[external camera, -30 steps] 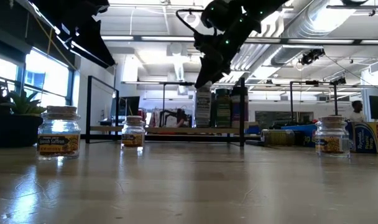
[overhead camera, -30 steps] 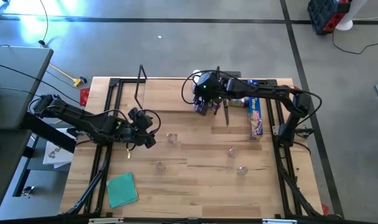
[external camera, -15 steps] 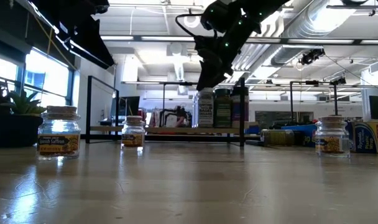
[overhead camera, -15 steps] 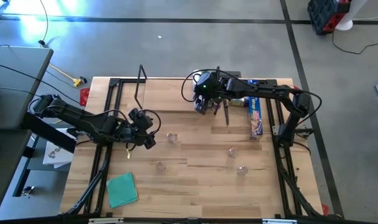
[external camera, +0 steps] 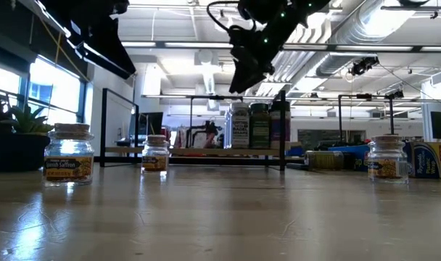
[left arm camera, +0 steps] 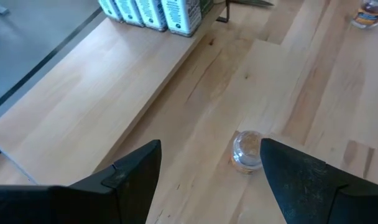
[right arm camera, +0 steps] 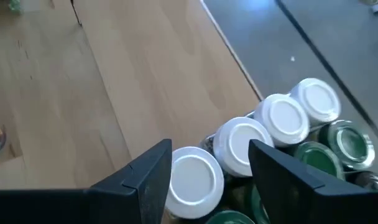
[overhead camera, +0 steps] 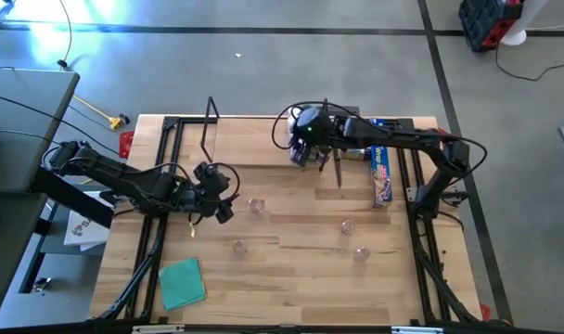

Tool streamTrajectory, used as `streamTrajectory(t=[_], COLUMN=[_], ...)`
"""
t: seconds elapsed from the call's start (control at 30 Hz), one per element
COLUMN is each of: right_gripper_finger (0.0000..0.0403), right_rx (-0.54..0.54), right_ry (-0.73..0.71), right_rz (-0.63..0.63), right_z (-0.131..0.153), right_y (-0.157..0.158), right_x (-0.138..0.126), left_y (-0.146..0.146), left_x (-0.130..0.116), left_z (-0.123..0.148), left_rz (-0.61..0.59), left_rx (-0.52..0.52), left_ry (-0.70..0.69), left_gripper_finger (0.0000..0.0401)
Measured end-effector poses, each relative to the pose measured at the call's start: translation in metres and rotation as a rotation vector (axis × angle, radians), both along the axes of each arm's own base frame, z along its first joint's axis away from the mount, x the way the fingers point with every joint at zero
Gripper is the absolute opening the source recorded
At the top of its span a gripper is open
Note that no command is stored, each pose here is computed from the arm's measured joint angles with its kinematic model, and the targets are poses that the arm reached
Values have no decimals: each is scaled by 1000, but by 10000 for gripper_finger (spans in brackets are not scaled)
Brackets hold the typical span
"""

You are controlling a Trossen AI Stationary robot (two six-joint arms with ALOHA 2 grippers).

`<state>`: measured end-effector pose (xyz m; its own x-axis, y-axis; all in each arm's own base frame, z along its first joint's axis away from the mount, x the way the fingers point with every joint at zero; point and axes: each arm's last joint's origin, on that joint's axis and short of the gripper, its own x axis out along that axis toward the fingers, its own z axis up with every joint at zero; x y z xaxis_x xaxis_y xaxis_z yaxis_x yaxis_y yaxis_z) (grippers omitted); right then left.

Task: Shelf spices
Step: Put the white seasoning bottle on the shelf aligned with the other white seasoning bottles

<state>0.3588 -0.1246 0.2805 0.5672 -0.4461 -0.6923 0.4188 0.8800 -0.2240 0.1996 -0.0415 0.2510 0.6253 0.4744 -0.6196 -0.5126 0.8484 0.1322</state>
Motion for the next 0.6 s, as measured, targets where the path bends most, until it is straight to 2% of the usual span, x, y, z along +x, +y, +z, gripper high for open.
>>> streamTrajectory(t=[0.17,0.27,0.33,0.43,0.6], right_gripper_finger=[203,203,196,168,109], right_rx=[-19,-18,42,101,115], right_ry=[-3,29,40,63,118], right_rz=[33,162,266,305,297], right_z=[9,14,13,6,-13], right_y=[7,15,21,24,20], right_x=[-4,-8,-9,-7,1], left_y=[0,0,0,0,0], left_x=[1,1,1,1,1], left_z=[1,1,1,1,1], left_rz=[-2,-1,-1,0,3], left_rx=[-5,-7,-6,-3,0], left_ry=[-10,-12,-12,-13,-15], left_gripper_finger=[268,268,268,268,268])
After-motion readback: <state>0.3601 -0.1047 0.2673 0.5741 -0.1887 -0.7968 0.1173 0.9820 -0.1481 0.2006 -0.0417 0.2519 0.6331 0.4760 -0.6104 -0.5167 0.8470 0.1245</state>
